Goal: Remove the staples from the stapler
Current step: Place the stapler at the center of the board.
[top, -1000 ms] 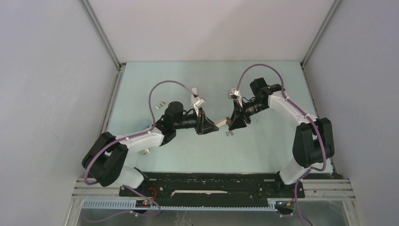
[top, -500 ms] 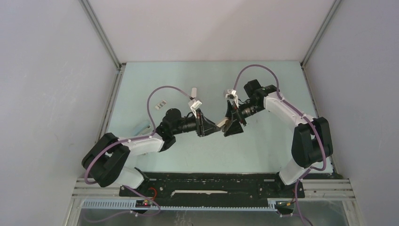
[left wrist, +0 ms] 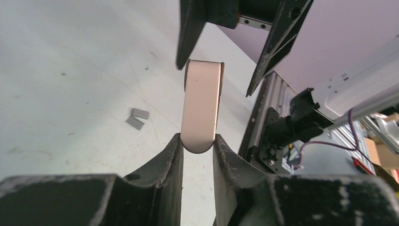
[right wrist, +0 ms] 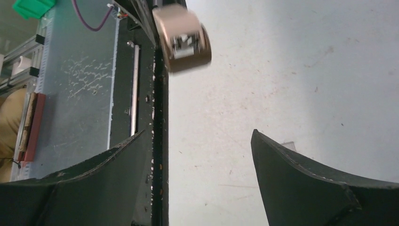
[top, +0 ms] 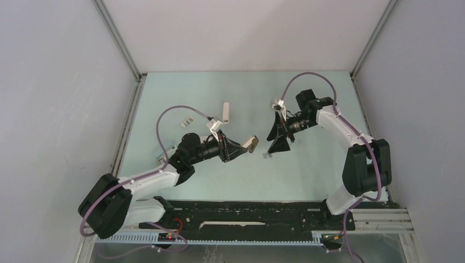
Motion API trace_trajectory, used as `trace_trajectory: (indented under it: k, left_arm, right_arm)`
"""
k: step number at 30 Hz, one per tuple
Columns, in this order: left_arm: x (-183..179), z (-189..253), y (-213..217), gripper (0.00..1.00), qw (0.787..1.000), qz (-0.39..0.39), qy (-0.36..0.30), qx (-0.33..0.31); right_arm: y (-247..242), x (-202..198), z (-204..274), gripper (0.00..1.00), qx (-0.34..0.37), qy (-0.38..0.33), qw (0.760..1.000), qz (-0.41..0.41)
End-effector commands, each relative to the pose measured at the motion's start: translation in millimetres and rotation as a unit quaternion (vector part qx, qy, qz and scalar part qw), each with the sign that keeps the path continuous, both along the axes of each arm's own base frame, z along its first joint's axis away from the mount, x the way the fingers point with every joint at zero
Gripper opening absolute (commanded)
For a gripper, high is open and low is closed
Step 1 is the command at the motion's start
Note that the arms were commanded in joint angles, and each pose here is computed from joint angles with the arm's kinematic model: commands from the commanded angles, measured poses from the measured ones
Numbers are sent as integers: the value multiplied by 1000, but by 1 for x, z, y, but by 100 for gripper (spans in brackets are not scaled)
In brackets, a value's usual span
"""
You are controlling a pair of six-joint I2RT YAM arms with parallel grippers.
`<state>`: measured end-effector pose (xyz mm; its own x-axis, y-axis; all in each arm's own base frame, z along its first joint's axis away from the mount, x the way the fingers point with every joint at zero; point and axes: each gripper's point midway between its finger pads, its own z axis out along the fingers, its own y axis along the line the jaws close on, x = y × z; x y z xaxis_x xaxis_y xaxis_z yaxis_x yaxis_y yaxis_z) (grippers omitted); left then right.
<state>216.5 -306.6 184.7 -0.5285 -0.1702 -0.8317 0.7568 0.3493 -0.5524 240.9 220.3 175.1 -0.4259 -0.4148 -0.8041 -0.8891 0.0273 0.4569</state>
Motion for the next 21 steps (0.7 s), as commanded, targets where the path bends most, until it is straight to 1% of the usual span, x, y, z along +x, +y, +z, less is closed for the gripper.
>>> trace_trajectory:
  k: [1,6,13,21]
  left_arm:
    - [14,-5,28,0,997,67,-23,35]
    - [27,-13,58,0,988,133,-19,71]
    - [45,-12,94,0,971,218,-16,98]
    - [63,-6,112,0,960,261,-8,100]
  right_arm:
    - [-9,2,13,89,-5,-41,999,-7]
    - [-14,2,13,89,-8,-50,999,-9]
    - [-18,1,13,89,-6,-48,999,-10]
    - [-18,-1,15,89,-4,-51,999,-10]
